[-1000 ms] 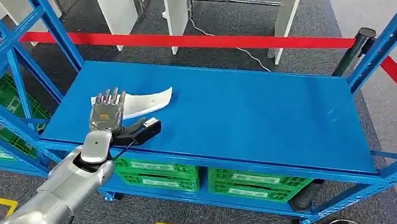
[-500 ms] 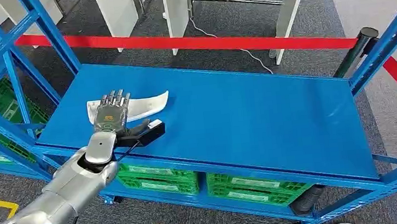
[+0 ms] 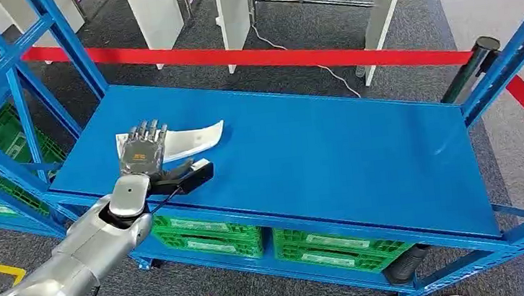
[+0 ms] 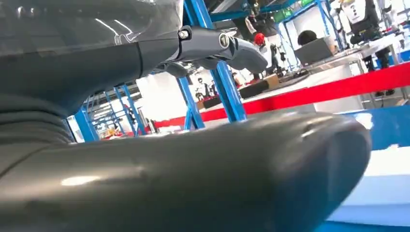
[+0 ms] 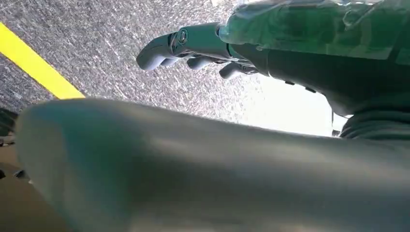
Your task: Take the parts from the cabinet and place them on the table.
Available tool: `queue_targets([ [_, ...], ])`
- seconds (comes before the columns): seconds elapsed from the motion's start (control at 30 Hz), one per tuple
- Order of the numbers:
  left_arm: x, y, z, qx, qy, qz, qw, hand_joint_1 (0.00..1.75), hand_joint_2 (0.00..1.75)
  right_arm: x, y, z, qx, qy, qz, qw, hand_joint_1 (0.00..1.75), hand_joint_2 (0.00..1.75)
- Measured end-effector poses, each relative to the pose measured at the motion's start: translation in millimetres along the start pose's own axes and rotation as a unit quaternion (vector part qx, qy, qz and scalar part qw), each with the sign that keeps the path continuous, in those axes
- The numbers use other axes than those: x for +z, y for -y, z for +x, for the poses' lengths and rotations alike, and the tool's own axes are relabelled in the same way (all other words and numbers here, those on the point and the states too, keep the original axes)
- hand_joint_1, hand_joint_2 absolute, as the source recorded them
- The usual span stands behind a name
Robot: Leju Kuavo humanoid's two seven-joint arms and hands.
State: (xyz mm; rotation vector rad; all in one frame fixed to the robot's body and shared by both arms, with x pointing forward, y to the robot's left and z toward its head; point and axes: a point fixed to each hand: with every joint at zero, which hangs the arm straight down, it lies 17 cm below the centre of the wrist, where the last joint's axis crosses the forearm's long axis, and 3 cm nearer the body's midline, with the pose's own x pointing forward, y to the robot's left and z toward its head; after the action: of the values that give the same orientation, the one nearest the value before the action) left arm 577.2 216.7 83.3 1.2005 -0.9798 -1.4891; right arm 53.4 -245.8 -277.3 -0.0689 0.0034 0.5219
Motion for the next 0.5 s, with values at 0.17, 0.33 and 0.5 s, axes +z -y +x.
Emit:
queue_targets([
  [0.17,-1.9,-5.5,-2.1,0.001,-0.004,0.003,1.000,0.00,0.00,0.0,0.8,0.5,0.000,0.001,-0.001,1.000,0.00,0.00],
  [0.33,1.1,3.7,0.0,0.000,-0.003,-0.005,1.000,0.00,0.00,-0.3,-0.8,-2.3,0.000,-0.001,0.000,1.000,0.00,0.00],
  [0.5,0.6,3.3,-2.5,0.000,-0.005,-0.005,1.000,0.00,0.00,0.4,-4.2,0.2,0.001,0.001,0.003,1.000,0.00,0.00],
])
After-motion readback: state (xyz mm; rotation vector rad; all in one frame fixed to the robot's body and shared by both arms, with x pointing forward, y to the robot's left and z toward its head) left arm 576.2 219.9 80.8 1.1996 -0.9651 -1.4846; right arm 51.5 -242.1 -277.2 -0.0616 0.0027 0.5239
